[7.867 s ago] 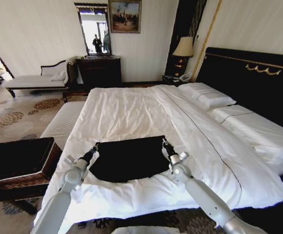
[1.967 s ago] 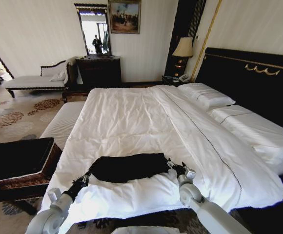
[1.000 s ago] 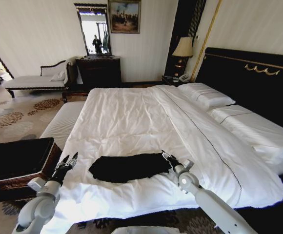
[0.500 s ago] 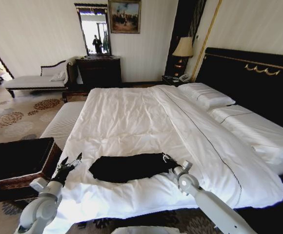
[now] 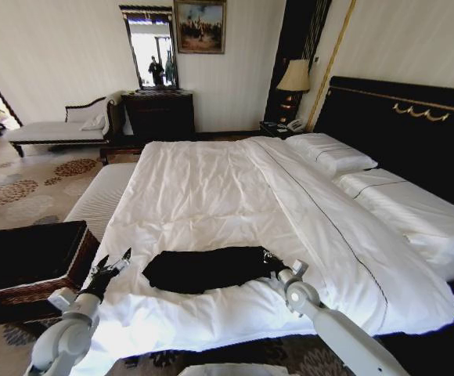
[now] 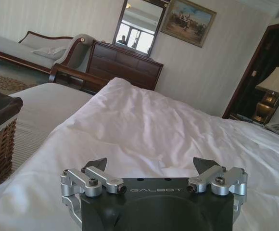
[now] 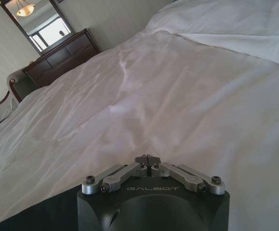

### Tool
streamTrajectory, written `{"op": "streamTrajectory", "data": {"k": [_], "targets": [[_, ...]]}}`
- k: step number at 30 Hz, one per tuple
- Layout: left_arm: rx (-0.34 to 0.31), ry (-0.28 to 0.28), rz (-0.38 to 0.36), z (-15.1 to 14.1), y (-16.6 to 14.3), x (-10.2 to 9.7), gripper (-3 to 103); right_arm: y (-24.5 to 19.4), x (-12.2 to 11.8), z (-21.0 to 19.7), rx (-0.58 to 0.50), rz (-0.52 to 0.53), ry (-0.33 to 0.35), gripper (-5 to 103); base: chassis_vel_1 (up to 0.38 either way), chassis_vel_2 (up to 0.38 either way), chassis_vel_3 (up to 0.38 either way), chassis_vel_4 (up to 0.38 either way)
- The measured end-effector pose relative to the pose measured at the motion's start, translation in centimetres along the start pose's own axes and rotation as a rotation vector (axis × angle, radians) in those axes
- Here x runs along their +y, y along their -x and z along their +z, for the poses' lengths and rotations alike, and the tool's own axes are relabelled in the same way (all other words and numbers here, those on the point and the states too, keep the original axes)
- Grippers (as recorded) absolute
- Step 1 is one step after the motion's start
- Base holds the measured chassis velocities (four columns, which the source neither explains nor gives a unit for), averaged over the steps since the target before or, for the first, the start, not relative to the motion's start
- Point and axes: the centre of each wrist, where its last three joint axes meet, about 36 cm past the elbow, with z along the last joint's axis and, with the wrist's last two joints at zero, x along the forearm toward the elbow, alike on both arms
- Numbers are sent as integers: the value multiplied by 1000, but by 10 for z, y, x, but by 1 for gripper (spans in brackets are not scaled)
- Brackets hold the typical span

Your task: Fold the clothes on the bed and place them into the basket.

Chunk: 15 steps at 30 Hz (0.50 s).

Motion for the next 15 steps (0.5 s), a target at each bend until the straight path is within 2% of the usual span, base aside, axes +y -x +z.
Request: {"op": "streamTrajectory", "data": {"k": [7,8,9,11,14,15], "targets": [[-6,-3,-5,-2,0,0,100,-4,0,-1,-16,-4,-8,-2,0,0,0,0],[-5,-2,-4,-2,-1,0,100,-4,1,-1,-17,-7,-7,8,0,0,0,0],[-4,-2,-4,-1,-2,-1,100,-5,1,0,-17,-9,-7,14,0,0,0,0],[-4,-2,-4,-1,-2,-1,100,-5,1,0,-17,-9,-7,14,0,0,0,0],[-1,0,-5,0,-4,-3,100,-5,2,2,-14,-14,-4,30,0,0,0,0],[-1,0,-5,0,-4,-3,100,-5,2,2,-14,-14,-4,30,0,0,0,0]]}}
